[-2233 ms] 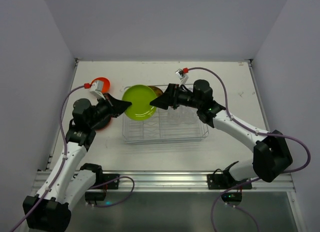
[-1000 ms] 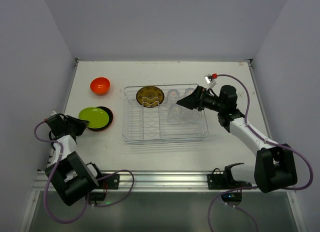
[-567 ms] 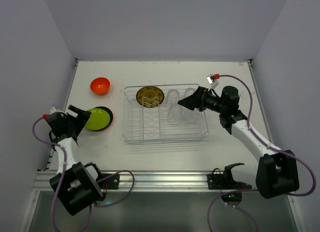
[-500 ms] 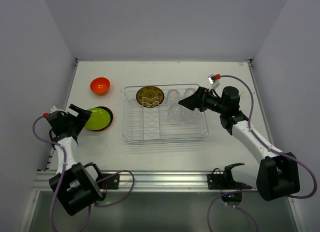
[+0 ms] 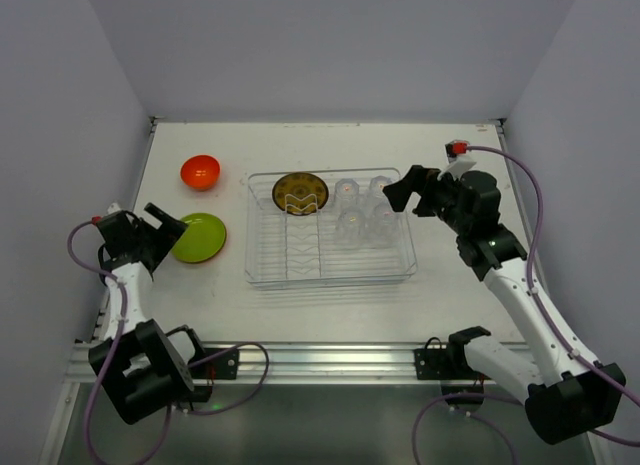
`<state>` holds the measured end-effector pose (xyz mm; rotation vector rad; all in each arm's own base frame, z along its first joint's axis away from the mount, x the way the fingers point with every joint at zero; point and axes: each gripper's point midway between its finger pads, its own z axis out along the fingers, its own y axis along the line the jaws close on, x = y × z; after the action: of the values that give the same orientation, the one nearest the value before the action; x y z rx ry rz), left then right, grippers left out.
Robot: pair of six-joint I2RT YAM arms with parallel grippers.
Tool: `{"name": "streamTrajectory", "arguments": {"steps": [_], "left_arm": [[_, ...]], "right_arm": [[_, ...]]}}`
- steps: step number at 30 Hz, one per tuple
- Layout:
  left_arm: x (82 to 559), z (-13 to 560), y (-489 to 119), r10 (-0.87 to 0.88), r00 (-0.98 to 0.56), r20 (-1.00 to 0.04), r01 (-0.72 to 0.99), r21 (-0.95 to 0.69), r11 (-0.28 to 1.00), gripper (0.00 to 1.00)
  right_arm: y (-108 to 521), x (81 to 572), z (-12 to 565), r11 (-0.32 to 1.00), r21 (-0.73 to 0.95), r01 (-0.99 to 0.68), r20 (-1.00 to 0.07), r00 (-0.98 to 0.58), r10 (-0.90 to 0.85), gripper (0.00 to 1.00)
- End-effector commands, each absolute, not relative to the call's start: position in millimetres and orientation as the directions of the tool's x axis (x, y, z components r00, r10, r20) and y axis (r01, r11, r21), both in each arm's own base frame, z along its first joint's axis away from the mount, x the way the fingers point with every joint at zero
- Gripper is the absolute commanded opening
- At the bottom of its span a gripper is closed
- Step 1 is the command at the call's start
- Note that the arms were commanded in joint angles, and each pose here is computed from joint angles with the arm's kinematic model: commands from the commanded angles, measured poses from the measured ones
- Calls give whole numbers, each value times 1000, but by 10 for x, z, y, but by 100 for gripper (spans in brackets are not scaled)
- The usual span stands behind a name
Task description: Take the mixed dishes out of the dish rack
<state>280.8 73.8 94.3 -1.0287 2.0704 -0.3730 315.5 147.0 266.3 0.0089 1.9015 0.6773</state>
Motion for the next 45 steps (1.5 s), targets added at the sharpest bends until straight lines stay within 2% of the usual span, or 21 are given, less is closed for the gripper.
{"name": "streamTrajectory", "arguments": {"steps": [1, 4, 6, 8, 11, 12, 13, 14, 17, 18, 19, 20, 21, 22, 23, 27, 30, 34, 43, 45], "left_arm": [[2882, 1242, 758, -725, -383, -572, -500, -532, 683, 100], [2851, 1590, 772, -675, -366, -641, -464, -503, 729, 100], [2837, 1951, 787, -606, -334, -722, -410, -468, 783, 100], [2792, 2148, 690, -568, -334, -752, -361, -455, 814, 100], [2750, 2302, 278, -501, -344, -794, -176, -470, 865, 100], [2705, 2327, 181, -451, -344, -824, -123, -436, 891, 100], [2684, 2325, 153, -430, -346, -834, -118, -416, 902, 100], [2676, 2341, 205, -412, -329, -850, -155, -382, 911, 100], [2695, 2386, 28, -363, -350, -864, -91, -354, 931, 100], [2726, 2353, -75, -337, -377, -863, -57, -341, 938, 100], [2747, 2340, -82, -324, -378, -867, -61, -326, 943, 100], [2763, 2278, 12, -321, -374, -870, -121, -297, 947, 100], [2765, 2227, 31, -331, -373, -867, -145, -297, 944, 100], [2774, 2203, 51, -334, -363, -870, -156, -297, 942, 100], [2763, 2168, 31, -338, -373, -864, -151, -303, 941, 100], [2724, 2245, -37, -336, -342, -878, -111, -317, 942, 100], [2730, 2232, -86, -332, -352, -875, -91, -321, 943, 100], [2771, 2144, -180, -321, -401, -858, -57, -327, 943, 100], [2756, 2161, -317, -303, -409, -861, 2, -333, 943, 100], [2754, 2162, -352, -297, -413, -861, 16, -334, 943, 100]], "right_arm": [[1215, 3175, 2687, 914, 335, -228, -895, -380, 233, 99], [1251, 3194, 2735, 921, 291, -258, -923, -329, 199, 99], [1270, 3200, 2760, 933, 242, -267, -942, -295, 159, 99], [1437, 3155, 2864, 932, 197, -305, -959, -259, 118, 99], [1739, 3065, 3053, 910, 83, -406, -988, -156, 20, 99], [1833, 3047, 3101, 885, 53, -462, -993, -118, -2, 99], [1961, 3045, 3270, 850, 52, -524, -998, -46, 32, 99], [2149, 2955, 3186, 780, 43, -624, -999, -35, 26, 99], [2442, 2949, 3416, 676, -13, -737, -996, 69, 55, 99], [2504, 3005, 3431, 651, -107, -751, -993, 115, -31, 99], [2624, 3134, 2998, 618, -82, -782, -987, -20, -157, 99], [2713, 3255, 3340, 599, -126, -791, -985, 28, -171, 97], [2761, 3367, 3226, 579, -169, -798, -967, 19, -255, 96], [2826, 3525, 2768, 563, -137, -815, -925, -98, -367, 93], [2895, 3652, 2955, 548, -179, -817, -920, -58, -387, 92], [2990, 3960, 2482, 433, -374, -820, -776, 20, -631, 90], [3158, 4070, 2324, 358, -425, -831, -730, 81, -678, 85], [3411, 4111, 2125, 261, -397, -880, -704, 109, -702, 70], [3593, 4604, 1785, 264, -536, -802, -621, 163, -767, 66], [3633, 4647, 1755, 248, -544, -802, -613, 177, -770, 61]]}}
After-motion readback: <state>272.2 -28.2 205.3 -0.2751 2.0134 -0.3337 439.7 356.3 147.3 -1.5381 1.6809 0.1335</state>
